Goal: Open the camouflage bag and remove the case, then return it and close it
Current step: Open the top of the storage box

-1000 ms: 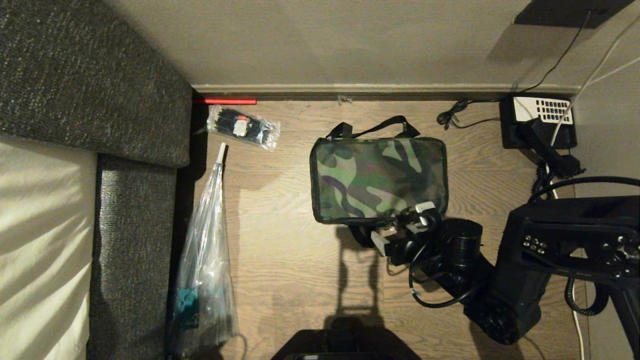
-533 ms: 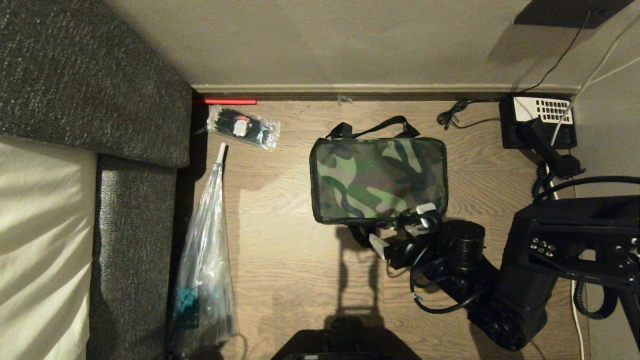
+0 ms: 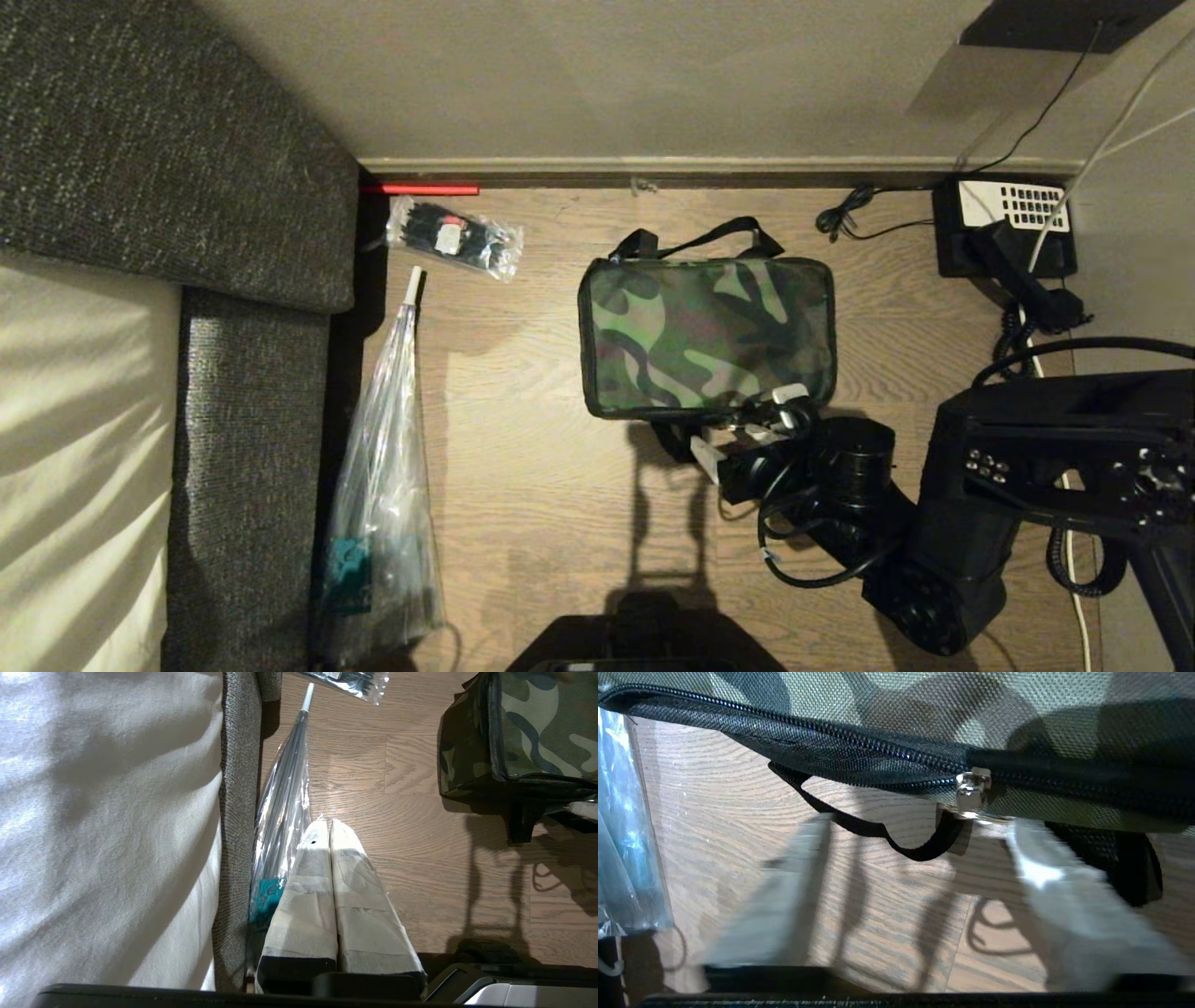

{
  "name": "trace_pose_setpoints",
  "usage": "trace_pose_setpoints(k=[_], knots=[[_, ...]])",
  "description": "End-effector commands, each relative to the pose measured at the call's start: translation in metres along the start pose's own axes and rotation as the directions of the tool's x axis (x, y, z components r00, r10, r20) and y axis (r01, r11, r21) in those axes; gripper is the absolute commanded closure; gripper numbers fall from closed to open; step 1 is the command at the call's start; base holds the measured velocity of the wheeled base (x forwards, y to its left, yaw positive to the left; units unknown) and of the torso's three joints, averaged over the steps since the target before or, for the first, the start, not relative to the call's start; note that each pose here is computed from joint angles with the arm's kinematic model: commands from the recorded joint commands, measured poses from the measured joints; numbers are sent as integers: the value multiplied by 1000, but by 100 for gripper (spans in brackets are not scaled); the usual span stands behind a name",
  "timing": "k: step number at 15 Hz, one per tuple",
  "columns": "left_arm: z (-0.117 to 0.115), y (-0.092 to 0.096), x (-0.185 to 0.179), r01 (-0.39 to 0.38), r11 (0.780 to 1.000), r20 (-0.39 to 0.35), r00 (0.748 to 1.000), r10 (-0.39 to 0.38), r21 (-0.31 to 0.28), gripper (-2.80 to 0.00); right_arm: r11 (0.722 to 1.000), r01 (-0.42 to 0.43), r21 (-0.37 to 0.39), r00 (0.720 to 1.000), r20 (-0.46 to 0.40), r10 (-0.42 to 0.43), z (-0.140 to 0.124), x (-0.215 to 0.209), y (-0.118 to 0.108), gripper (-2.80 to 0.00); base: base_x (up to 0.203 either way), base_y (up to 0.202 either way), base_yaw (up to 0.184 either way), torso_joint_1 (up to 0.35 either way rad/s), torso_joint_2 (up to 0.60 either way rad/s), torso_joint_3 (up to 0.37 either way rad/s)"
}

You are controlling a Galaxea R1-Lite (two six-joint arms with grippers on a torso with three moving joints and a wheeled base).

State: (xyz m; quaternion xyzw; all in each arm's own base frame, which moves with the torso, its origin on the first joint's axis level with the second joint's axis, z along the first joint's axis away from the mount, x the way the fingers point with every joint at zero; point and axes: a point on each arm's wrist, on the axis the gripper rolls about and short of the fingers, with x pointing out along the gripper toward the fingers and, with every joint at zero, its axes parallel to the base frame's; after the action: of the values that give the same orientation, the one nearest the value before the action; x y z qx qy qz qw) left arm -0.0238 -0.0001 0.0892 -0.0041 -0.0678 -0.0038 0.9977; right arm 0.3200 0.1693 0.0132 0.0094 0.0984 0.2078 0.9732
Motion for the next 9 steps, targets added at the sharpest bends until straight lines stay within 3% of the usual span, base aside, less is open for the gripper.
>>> trace_pose_setpoints(k=[1,9], knots=[[-11,0,2,-1,1000,-41,999,1,-1,0,1000,-1,-1,1000,5,1,-2,3,0,0,0,0,0,0,0,0],[-11,0,2,0,1000,-41,999,0,-1,0,1000,0,-2,1000,0,0,-5,2,0,0,0,0,0,0,0,0]])
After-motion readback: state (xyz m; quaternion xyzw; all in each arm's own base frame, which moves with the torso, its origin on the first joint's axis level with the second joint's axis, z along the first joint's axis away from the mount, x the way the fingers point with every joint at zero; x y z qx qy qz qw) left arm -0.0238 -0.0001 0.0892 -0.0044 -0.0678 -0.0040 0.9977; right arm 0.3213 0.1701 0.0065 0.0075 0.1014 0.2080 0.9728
